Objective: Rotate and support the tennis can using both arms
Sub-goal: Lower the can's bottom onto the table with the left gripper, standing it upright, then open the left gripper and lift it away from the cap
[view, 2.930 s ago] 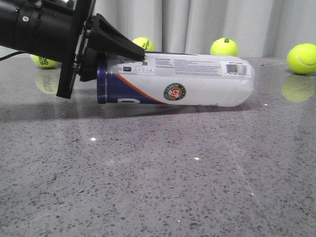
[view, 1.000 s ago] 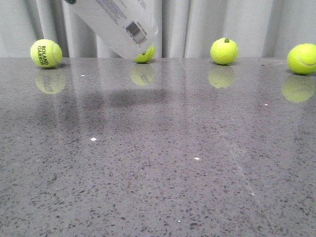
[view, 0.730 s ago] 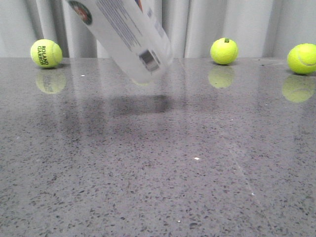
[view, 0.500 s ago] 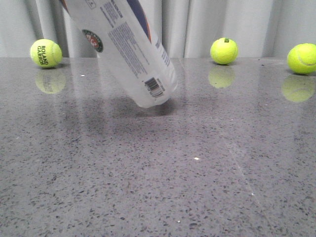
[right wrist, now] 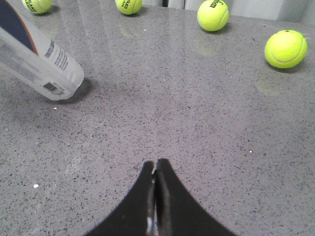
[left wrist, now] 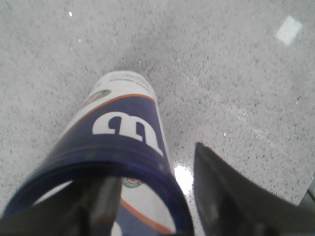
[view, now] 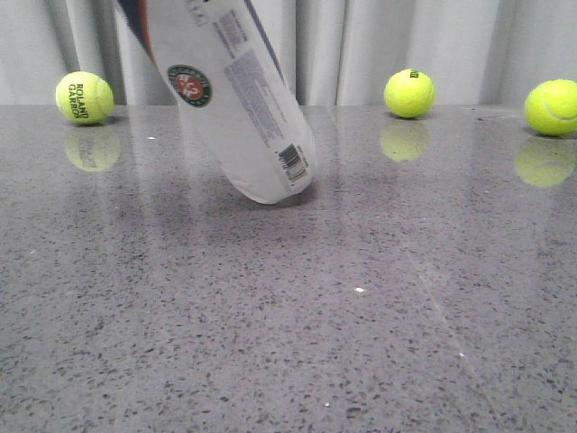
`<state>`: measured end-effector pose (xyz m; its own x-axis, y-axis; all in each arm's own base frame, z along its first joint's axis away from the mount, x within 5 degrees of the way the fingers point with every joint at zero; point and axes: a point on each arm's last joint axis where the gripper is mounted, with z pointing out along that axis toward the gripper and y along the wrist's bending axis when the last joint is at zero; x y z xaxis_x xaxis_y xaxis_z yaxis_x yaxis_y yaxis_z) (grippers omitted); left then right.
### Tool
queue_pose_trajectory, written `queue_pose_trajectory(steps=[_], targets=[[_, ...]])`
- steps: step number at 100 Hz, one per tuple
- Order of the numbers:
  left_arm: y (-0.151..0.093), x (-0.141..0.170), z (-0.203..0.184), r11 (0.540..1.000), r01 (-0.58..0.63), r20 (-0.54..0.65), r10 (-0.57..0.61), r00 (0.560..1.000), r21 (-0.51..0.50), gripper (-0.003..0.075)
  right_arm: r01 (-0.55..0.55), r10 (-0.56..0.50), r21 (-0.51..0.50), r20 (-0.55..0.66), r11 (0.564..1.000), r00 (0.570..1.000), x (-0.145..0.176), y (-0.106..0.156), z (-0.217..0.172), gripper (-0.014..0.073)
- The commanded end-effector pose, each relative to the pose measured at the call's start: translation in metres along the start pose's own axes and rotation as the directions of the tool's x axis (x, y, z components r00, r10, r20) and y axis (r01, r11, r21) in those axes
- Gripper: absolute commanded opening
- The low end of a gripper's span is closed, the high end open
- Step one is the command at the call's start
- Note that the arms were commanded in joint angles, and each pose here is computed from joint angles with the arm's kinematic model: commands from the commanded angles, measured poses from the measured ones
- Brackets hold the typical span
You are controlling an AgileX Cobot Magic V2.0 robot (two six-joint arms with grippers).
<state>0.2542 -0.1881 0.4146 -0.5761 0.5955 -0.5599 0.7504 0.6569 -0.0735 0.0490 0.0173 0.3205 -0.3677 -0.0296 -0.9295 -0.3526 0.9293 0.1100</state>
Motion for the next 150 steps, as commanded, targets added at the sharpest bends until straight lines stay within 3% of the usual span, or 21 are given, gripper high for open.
queue_pose_trajectory(steps=[1, 59, 92, 125, 138, 150], targets=[[-0.008, -0.007, -0.02, 1.0, -0.008, 0.058, 0.007, 0.998, 0.018, 0.0392, 0.009, -0.008, -0.006, 0.088, 1.0, 0.996, -0.013, 0.001, -0.002, -0.0067], [-0.008, -0.059, 0.006, 0.997, -0.032, 0.131, 0.022, 0.991, 0.076, 0.039, 0.009, -0.008, -0.006, 0.088, 1.0, 0.996, -0.013, 0.001, -0.002, -0.0067], [-0.026, -0.063, 0.008, 0.992, -0.075, 0.142, 0.06, 0.988, 0.105, 0.039, 0.009, -0.008, -0.006, 0.088, 1.0, 0.996, -0.013, 0.001, -0.002, -0.0067], [-0.027, -0.068, 0.001, 0.992, -0.085, 0.186, 0.066, 0.98, 0.096, 0.0384, 0.009, -0.008, -0.006, 0.088, 1.0, 0.996, -0.013, 0.001, -0.002, -0.0067], [-0.029, -0.072, -0.017, 0.993, -0.091, 0.284, 0.067, 0.957, 0.074, 0.0321, 0.009, -0.008, -0.006, 0.088, 1.0, 0.996, -0.013, 0.001, -0.002, -0.0067], [-0.032, -0.073, -0.038, 0.995, -0.09, 0.383, 0.064, 0.922, 0.05, 0.0167, 0.009, -0.008, -0.006, 0.088, 1.0, 0.996, -0.013, 0.001, -0.002, -0.0067]])
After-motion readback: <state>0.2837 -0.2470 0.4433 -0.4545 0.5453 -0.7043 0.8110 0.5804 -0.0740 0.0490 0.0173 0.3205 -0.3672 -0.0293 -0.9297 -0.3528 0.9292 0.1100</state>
